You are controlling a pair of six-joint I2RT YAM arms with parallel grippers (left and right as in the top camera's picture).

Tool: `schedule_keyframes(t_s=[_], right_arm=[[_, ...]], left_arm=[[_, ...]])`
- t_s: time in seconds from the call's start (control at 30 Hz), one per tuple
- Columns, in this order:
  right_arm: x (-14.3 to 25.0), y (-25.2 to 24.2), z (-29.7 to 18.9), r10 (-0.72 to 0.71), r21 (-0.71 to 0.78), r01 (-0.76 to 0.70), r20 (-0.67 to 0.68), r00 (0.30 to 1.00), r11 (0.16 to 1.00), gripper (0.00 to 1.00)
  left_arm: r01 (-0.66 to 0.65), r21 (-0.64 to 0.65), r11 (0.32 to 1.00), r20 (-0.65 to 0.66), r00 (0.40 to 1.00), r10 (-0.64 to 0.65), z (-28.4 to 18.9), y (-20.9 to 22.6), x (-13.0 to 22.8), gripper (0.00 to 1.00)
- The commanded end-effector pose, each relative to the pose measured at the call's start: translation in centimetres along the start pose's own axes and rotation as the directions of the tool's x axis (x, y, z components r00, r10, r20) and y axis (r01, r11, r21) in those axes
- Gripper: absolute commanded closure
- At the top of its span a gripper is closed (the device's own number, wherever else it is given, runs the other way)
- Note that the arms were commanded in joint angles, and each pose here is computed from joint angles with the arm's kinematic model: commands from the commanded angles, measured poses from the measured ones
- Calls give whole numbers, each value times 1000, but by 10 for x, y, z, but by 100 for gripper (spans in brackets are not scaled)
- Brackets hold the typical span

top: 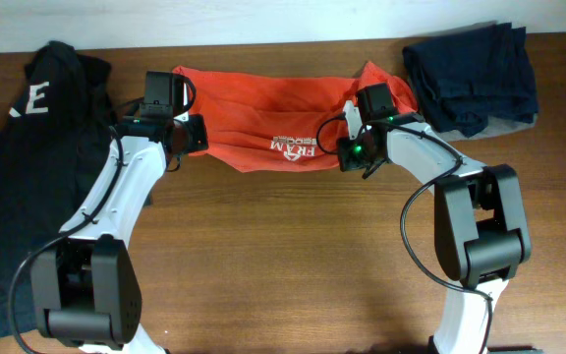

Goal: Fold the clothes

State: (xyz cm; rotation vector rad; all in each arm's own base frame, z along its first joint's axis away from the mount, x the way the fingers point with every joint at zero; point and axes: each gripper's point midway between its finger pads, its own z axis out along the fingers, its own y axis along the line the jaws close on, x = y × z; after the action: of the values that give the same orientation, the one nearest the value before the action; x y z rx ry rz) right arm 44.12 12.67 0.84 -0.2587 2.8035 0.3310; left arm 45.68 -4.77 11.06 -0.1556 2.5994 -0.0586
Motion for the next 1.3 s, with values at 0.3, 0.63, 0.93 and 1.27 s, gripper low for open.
schedule_keyframes(t_s=[0.3,0.63,0.93,1.27], right_arm=[[-8,-7,14,-64,50,62,34,997,997,45],[-3,-12,13,-39,54,39,-3,999,998,96],[-35,-21,-146,44,76,-46,27,999,996,96],[-66,-16,-310,20,108,-61,343,939,992,96]], left_arm=[[5,-10,1000,59,998,-5,-13,1,-16,99],[7,-20,1000,64,998,-5,-14,3,-17,99],[23,-6,1000,218,976,-21,-83,4,-52,99],[103,-43,994,543,838,-63,-217,28,-89,99]])
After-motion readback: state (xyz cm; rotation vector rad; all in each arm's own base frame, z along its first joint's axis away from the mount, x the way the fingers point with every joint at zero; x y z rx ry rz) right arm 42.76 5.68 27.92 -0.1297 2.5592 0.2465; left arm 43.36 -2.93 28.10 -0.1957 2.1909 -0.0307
